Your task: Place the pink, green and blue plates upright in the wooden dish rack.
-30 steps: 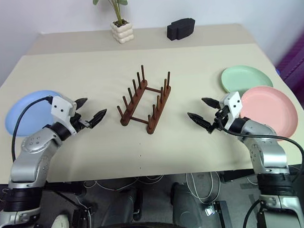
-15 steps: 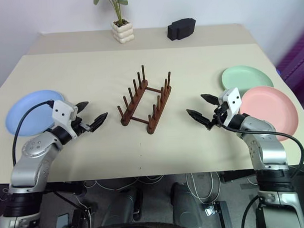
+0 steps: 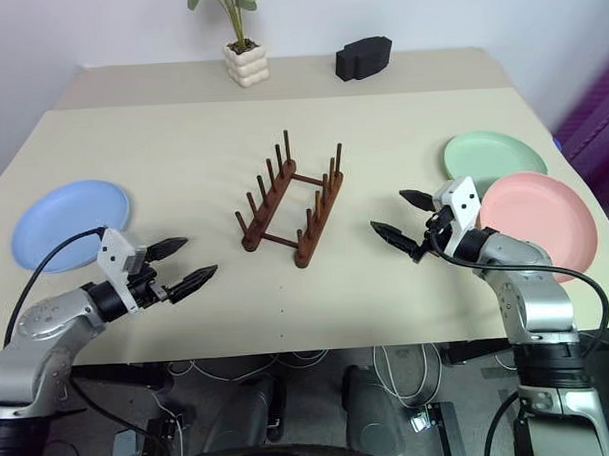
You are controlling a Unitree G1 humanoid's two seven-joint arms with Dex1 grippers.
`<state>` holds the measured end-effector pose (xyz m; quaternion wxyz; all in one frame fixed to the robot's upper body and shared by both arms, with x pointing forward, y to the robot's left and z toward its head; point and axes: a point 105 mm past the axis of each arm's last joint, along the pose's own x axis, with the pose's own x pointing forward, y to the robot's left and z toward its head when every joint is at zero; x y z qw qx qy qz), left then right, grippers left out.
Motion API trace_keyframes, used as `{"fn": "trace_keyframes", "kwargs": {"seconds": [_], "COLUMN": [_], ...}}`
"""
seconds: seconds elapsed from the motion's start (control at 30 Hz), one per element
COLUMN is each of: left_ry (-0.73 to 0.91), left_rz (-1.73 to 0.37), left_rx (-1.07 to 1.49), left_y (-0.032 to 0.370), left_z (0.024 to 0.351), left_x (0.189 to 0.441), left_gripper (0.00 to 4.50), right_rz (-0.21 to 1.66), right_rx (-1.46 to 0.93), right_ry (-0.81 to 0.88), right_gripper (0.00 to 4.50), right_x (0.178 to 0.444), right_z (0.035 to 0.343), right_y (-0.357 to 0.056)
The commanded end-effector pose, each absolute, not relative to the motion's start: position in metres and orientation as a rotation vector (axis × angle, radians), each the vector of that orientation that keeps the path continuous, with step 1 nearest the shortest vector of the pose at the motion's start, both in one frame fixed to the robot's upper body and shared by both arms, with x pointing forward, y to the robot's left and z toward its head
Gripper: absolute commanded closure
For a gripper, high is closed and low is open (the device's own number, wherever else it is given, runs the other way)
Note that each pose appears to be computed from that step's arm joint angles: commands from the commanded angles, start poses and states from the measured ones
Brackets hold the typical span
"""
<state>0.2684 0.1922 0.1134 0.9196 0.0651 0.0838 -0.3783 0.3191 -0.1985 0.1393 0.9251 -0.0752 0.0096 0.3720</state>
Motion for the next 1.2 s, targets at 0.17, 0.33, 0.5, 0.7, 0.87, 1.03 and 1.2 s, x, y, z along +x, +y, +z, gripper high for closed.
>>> {"fn": "trace_keyframes", "kwargs": {"seconds": [0.17,0.33,0.5,0.7,0.87,1.03,1.2], "left_ry": [0.197,0.232,0.212,0.206,0.217,0.215,0.211], "left_rz": [-1.113,-1.168,-1.083,-0.976,-0.927,-0.911,-0.894], "left_rx": [0.157,0.182,0.263,0.236,0.193,0.185,0.204], "left_y": [0.115,0.077,0.058,0.045,0.042,0.046,0.049], "left_z": [0.107,0.090,0.081,0.076,0.074,0.074,0.072], "left_x": [0.259,0.272,0.293,0.306,0.311,0.312,0.314], "left_gripper": [0.00,0.00,0.00,0.00,0.53,2.89,4.43], "right_rz": [0.751,0.723,0.701,0.695,0.721,0.734,0.738], "right_rx": [-0.142,-0.124,-0.117,-0.119,-0.116,-0.118,-0.118], "right_ry": [-0.031,-0.028,-0.033,-0.032,-0.040,-0.045,-0.047], "right_gripper": [0.03,0.03,0.03,0.03,0.00,0.00,0.00], "right_x": [0.300,0.289,0.281,0.284,0.290,0.293,0.292], "right_z": [0.143,0.139,0.140,0.140,0.139,0.140,0.141], "right_y": [-0.187,-0.182,-0.181,-0.184,-0.176,-0.173,-0.172]}}
